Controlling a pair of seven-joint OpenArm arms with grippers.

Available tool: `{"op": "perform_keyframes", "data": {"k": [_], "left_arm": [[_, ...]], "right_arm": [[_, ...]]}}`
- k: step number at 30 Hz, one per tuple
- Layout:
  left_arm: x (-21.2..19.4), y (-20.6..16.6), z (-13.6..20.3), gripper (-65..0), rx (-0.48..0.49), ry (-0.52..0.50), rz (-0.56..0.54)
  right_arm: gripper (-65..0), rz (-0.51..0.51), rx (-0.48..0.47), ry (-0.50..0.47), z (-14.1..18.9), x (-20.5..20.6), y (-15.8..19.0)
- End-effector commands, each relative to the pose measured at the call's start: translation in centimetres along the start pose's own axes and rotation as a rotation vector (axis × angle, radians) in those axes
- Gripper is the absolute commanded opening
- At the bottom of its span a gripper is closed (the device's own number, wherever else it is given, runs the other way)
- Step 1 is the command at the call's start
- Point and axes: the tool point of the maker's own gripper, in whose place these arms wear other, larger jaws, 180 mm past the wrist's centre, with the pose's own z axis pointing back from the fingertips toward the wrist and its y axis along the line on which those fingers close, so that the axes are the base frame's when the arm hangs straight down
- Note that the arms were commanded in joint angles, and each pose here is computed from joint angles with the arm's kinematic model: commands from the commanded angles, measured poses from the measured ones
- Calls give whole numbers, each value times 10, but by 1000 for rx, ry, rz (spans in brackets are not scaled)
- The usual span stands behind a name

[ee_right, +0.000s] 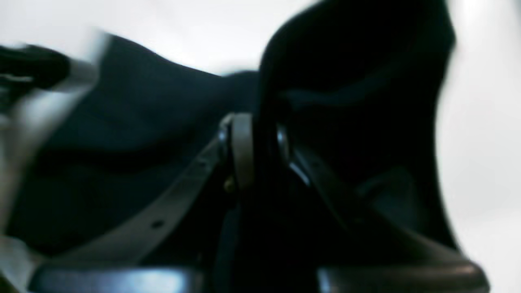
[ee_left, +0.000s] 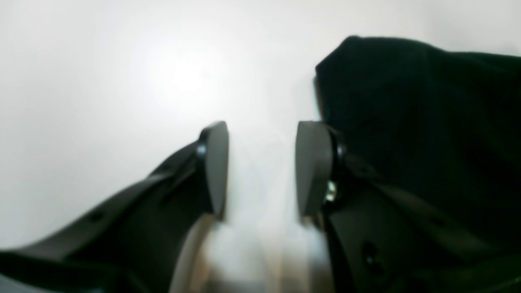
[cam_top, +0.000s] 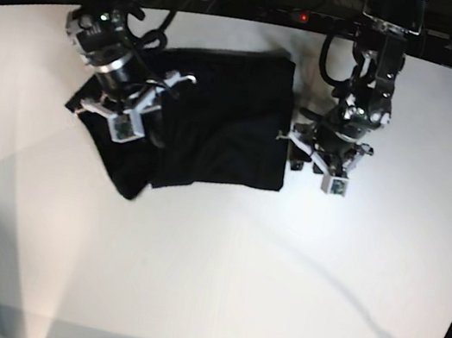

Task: Fold the T-shirt properly
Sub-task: 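Grasp the strip end with the right gripper and fold it over toward the left gripper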

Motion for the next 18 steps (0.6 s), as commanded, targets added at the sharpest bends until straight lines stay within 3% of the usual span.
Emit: {"op": "perform_keyframes", "data": {"k": [1,4,7,12,18], "left_arm": [[7,-2,1,-383,-7,-18,-3],[7,-2,1,-383,-7,-17,-6],[6,1,3,-383,-1,-18,-5],[1,4,6,-383,3,-8,-9],[5,5,10,-383,6,-18,-7]], "right_arm": [[-650,12,58,-84,-3,23,18],[-650,58,241,-143,-19,48,80],[-650,62,352,-119,-38,40,113],[-650,33,393,-30,-62,12,119],[-650,35,401,-21,-67,10,119]]}}
